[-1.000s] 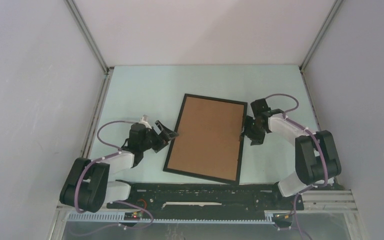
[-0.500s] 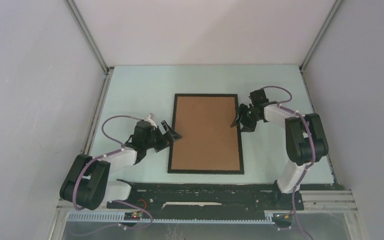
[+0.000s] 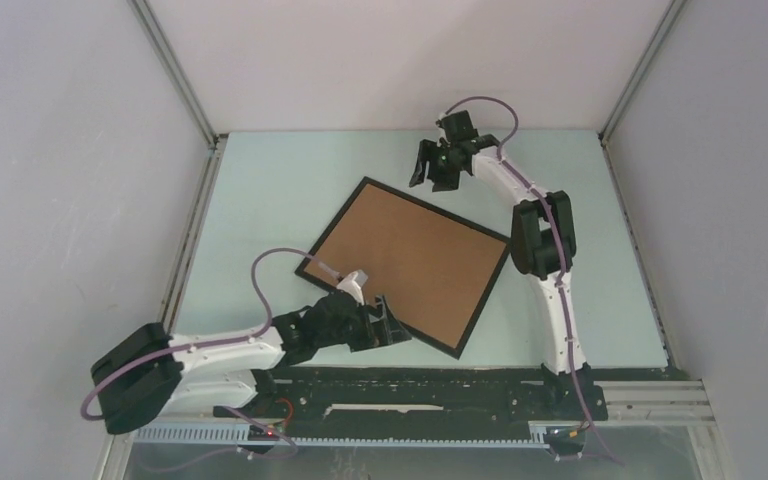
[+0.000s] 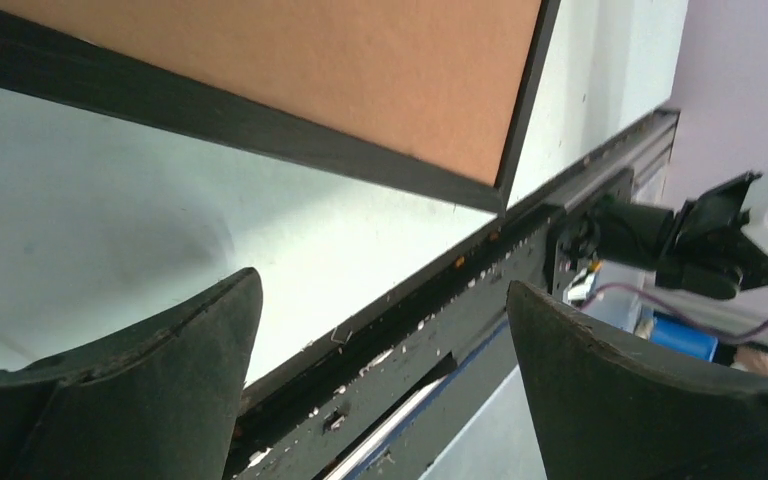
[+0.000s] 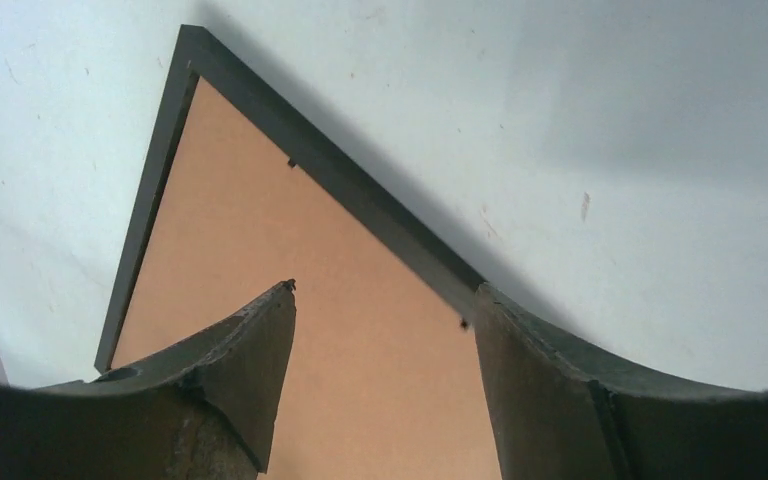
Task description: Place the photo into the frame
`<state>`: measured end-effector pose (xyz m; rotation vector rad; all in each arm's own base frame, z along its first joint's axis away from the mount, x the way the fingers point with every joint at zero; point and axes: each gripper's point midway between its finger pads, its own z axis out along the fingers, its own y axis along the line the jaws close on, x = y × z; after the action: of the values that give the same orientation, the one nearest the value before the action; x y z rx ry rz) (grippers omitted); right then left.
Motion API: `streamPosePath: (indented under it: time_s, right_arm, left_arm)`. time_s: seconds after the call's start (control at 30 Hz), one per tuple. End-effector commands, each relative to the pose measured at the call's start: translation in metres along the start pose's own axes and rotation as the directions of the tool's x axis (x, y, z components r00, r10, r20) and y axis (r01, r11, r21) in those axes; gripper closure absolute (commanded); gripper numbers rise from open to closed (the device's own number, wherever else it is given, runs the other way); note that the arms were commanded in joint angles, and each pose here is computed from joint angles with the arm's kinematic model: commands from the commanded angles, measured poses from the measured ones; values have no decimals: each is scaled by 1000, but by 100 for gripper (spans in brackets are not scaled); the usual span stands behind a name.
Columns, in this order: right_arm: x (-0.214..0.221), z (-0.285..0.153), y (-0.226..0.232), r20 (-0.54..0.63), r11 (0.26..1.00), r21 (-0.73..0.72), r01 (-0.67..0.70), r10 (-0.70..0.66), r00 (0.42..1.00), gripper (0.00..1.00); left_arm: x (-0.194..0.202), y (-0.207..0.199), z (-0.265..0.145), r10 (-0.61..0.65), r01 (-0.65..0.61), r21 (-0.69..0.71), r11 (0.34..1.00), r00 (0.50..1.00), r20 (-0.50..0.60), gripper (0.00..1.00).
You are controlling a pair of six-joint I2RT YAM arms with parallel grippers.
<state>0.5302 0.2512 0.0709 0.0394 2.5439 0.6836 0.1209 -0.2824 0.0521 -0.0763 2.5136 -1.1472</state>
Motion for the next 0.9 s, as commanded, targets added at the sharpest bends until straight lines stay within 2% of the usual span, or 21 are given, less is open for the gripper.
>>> streamPosePath:
  time_s: [0.0, 0.1, 0.2, 0.27, 0.33, 0.47, 0.57, 0.67, 0.73, 0.8, 0.87]
  right_arm:
    - [-31, -93, -34, 55, 984, 173, -33, 24, 998, 26]
    - [-15, -141, -48, 108, 977, 175, -121, 103, 989, 26]
    - [36, -165, -44, 124, 981, 11, -196, 193, 973, 27]
    - [91, -169, -63, 78, 960, -37, -279, 281, 956, 30]
    - [121, -180, -73, 76, 943, -70, -325, 330, 941, 32]
    - [150, -195, -96, 99, 900, -103, -423, 432, 896, 36]
    - [172, -191, -109, 74, 877, -86, -473, 479, 874, 41]
    - [194, -184, -115, 31, 852, -84, -517, 521, 853, 50]
    - [203, -181, -122, 28, 842, -67, -535, 538, 843, 52]
    - [209, -178, -125, 21, 840, -66, -539, 541, 841, 56]
    - [214, -174, -125, -3, 836, -69, -544, 545, 838, 63]
  left_arm:
    - [-32, 8, -18, 58, -44, -83, 996, 984, 167, 0]
    - [-53, 0, -33, 150, -129, -103, 986, 960, 238, 0]
    - [-97, -6, -52, 205, -163, -149, 975, 921, 331, 0]
    - [-138, -5, -64, 174, -117, -163, 980, 902, 396, 0]
    - [-185, -6, -80, 137, -60, -171, 983, 863, 487, 0]
    - [-262, 13, -100, 148, 30, -259, 966, 755, 639, 0]
    - [-306, 36, -97, 123, 88, -274, 958, 734, 668, 0]
    - [-338, 65, -78, 54, 121, -248, 961, 801, 597, 0]
    - [-350, 79, -61, 33, 110, -230, 967, 842, 539, 0]
    - [-356, 97, -46, 26, 117, -254, 960, 867, 498, 1]
    - [-358, 109, -35, 16, 128, -266, 956, 878, 478, 2]
